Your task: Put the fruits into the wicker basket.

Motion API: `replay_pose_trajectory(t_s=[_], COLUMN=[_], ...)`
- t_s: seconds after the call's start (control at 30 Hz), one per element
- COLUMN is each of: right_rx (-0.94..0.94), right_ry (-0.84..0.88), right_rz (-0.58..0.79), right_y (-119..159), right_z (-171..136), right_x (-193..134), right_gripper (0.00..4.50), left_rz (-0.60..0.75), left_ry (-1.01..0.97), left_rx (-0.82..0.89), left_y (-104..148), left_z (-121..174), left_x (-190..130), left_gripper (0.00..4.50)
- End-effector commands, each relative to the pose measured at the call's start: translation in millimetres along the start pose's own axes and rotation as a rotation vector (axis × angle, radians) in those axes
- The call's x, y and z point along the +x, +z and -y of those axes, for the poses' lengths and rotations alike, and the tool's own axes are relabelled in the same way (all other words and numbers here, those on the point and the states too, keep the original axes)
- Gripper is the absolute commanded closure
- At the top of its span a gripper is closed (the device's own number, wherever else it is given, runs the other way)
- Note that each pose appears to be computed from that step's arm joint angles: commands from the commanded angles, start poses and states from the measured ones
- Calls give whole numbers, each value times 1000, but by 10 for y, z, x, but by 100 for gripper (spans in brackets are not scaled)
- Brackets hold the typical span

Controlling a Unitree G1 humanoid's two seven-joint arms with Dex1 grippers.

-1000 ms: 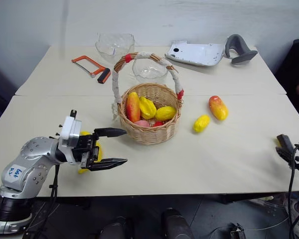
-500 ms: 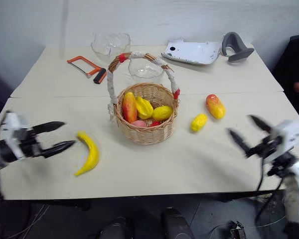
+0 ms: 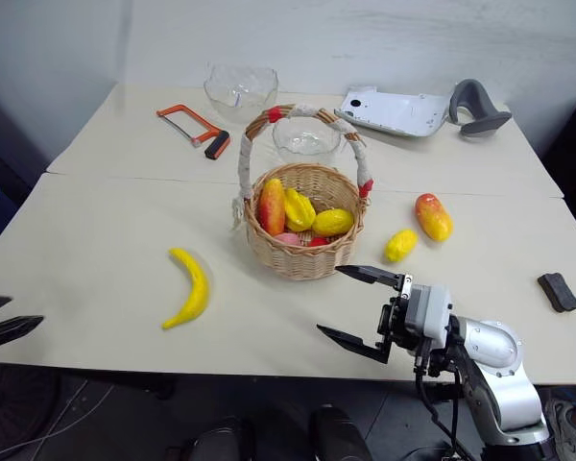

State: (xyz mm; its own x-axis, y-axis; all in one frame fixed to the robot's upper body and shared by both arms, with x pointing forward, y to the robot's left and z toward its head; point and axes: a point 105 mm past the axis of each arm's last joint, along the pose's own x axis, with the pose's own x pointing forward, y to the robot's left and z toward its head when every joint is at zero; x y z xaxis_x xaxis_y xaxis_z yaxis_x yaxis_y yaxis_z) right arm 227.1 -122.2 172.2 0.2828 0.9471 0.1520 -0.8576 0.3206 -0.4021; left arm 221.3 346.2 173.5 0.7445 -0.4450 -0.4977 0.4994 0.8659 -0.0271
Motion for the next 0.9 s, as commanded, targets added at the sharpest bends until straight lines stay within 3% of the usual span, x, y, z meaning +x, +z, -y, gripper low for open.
replay_pose_trajectory(t_s=[0.03,0.17,0.33,0.43,0.53,0.67,0.83,0.9], right_rx=[-9,1,6,8,4,3,13,15], right_ry=[-11,-26,-60,-74,-98,-131,-131,-131], right_rz=[-7,-26,-39,-44,-50,-48,-49,-49], right_y=[30,19,13,11,-1,-6,-18,-22], right_z=[68,73,95,101,114,130,104,101], right_x=[-31,-40,-62,-80,-108,-127,-132,-135], right_gripper=[11,11,11,11,0,0,0,0], left_rz=[58,20,-61,-106,-97,-12,241,273], left_ry=[-263,-363,-151,-120,-145,-98,-101,-95], left_rx=[-18,3,47,73,81,152,257,257], left_y=[270,208,-28,-170,-184,-60,374,426], left_z=[693,1208,1137,1164,1259,1221,1249,1234], left_x=[420,815,1229,1327,1377,1449,1343,1278], left_gripper=[0,0,0,0,59,147,147,109])
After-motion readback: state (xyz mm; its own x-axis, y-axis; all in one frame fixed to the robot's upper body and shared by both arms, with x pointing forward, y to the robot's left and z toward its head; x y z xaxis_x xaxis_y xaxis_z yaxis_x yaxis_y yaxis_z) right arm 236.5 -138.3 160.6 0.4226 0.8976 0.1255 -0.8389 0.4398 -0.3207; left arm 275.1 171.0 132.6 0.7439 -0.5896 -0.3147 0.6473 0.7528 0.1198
